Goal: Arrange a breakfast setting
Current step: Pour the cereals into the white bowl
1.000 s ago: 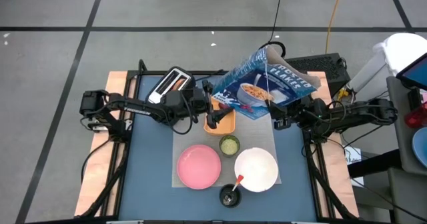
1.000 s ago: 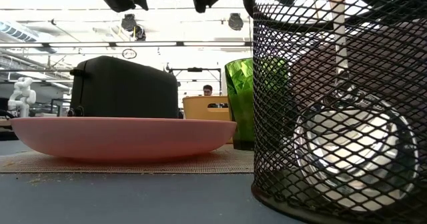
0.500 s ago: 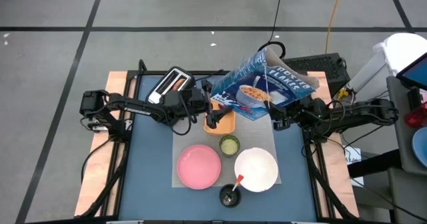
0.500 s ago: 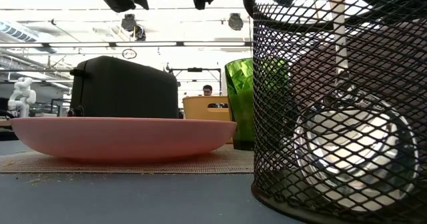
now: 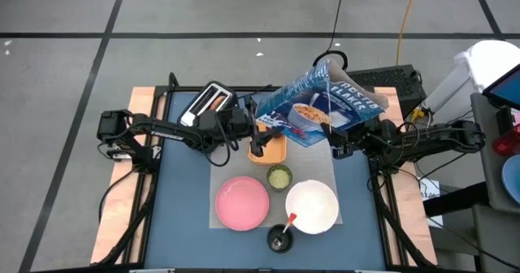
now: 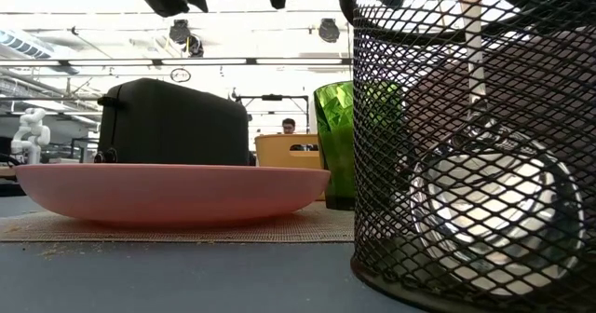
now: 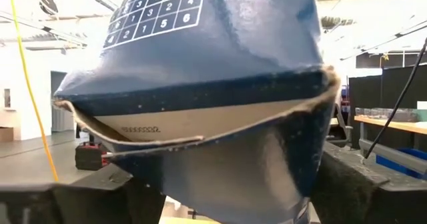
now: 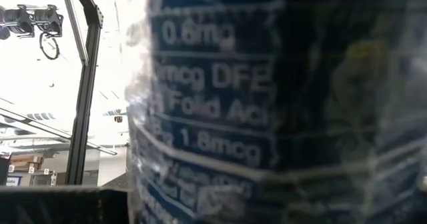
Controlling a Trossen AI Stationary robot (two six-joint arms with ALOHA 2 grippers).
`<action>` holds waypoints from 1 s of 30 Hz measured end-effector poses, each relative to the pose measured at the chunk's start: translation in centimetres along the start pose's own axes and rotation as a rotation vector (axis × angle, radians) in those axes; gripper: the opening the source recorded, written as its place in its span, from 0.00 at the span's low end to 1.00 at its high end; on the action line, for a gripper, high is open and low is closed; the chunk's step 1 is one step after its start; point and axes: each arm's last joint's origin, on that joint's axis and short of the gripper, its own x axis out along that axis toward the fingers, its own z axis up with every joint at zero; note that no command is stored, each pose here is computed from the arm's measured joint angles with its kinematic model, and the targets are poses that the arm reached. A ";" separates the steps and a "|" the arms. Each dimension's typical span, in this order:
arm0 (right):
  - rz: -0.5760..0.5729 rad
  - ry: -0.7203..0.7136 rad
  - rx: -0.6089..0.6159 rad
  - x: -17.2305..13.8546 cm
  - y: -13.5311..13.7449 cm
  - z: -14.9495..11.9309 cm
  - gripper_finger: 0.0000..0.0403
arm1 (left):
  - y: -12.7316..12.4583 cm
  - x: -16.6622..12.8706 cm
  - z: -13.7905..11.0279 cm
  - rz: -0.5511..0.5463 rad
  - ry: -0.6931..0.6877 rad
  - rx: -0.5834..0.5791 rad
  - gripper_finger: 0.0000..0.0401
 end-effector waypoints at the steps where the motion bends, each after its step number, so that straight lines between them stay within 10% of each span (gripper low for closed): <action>1: 0.000 0.000 0.001 0.0 0.0 0.0 0.53 | 0.0 0.0 0.0 0.000 0.000 0.000 0.72; 30: -0.004 -0.006 0.006 0.0 0.0 0.0 0.57 | 0.0 0.0 0.2 0.005 -0.008 0.000 0.63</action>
